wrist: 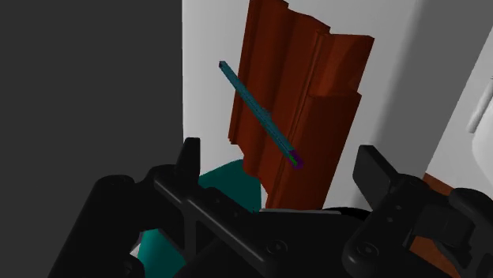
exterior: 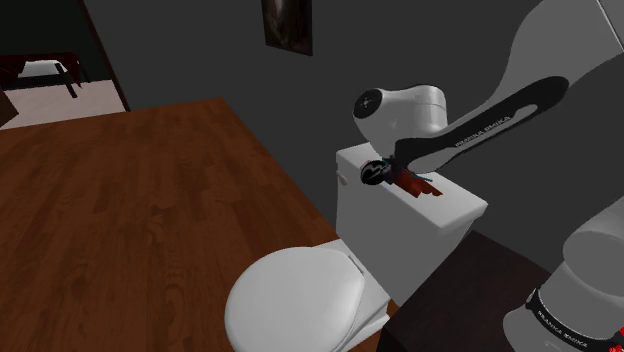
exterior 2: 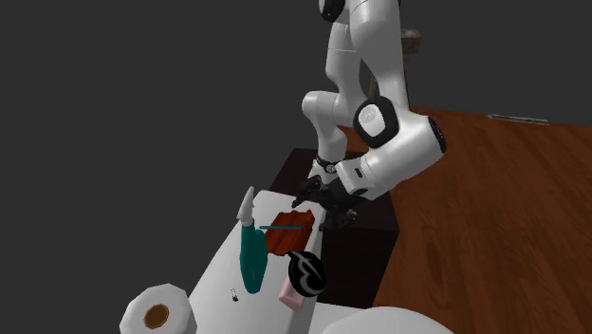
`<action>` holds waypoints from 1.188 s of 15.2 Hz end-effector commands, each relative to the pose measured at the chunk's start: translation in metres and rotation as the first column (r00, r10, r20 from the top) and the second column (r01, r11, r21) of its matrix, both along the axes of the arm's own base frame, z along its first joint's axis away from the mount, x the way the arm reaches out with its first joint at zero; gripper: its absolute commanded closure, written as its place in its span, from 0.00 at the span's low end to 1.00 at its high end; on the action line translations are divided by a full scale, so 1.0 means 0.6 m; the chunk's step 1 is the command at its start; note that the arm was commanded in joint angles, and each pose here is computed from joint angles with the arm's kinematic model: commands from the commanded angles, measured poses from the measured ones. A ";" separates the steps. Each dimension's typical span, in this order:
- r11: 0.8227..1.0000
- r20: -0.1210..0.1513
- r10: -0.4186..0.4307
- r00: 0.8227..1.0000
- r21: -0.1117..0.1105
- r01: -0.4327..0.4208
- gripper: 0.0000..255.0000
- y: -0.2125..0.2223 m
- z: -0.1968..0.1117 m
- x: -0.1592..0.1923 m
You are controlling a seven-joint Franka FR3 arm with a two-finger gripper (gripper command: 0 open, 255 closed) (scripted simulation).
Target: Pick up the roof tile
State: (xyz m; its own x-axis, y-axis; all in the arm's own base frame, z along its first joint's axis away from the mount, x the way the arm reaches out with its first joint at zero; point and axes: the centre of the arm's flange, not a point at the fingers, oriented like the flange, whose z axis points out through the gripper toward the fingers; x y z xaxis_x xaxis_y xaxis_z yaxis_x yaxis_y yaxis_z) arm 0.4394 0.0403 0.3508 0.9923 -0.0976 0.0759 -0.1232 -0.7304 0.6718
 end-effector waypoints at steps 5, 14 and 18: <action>0.999 -0.002 -0.010 1.000 -0.052 0.010 0.00 -0.009 -0.070 0.014; 0.999 -0.002 -0.010 1.000 -0.052 0.010 1.00 -0.008 -0.103 0.016; 0.999 -0.002 -0.010 1.000 -0.052 0.010 1.00 -0.008 -0.103 0.016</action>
